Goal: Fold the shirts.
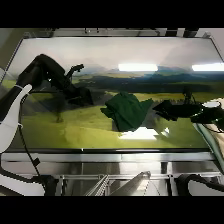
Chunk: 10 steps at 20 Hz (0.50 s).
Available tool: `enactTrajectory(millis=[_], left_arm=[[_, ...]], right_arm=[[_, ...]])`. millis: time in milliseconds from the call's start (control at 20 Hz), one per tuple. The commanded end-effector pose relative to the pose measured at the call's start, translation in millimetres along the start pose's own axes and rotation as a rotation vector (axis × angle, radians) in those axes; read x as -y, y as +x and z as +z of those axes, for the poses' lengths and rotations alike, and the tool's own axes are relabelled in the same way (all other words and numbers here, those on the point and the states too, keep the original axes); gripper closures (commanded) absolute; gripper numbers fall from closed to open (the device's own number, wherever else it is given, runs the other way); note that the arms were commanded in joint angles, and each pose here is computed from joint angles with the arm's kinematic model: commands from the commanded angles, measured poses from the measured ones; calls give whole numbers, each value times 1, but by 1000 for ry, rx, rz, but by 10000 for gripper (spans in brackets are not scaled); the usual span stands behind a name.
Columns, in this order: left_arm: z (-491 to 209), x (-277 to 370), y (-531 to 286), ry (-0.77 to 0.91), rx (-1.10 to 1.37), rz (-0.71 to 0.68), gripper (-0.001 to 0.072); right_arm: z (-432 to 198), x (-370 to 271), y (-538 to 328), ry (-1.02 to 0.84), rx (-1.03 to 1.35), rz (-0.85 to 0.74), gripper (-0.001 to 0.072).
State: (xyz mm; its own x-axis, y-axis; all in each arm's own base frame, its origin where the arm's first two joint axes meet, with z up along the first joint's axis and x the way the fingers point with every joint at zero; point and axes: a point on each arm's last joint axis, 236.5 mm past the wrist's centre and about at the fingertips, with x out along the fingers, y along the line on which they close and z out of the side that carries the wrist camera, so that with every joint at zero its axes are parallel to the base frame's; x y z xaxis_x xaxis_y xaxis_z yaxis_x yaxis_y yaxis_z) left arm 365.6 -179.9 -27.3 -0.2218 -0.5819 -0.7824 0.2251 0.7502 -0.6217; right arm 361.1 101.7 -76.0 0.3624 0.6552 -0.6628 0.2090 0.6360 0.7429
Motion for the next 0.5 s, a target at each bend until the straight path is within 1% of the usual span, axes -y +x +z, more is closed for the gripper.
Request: enactTrajectory(millis=[0, 150, 350, 400, 450], left_arm=[[7, -39, 22, -145, 91, -71, 4], [27, -23, 50, -148, 68, -205, 12], [44, -2, 93, -73, -24, -234, 12], [47, 3, 102, -51, -41, -234, 12], [50, 9, 111, -28, -55, -232, 12]], right_arm=[[18, 16, 18, 23, 2, -31, 319], [25, 19, 31, 36, 1, -42, 321], [30, 15, 51, 32, 7, -68, 323], [30, 14, 55, 32, 4, -71, 330], [30, 12, 61, 24, -3, -72, 358]])
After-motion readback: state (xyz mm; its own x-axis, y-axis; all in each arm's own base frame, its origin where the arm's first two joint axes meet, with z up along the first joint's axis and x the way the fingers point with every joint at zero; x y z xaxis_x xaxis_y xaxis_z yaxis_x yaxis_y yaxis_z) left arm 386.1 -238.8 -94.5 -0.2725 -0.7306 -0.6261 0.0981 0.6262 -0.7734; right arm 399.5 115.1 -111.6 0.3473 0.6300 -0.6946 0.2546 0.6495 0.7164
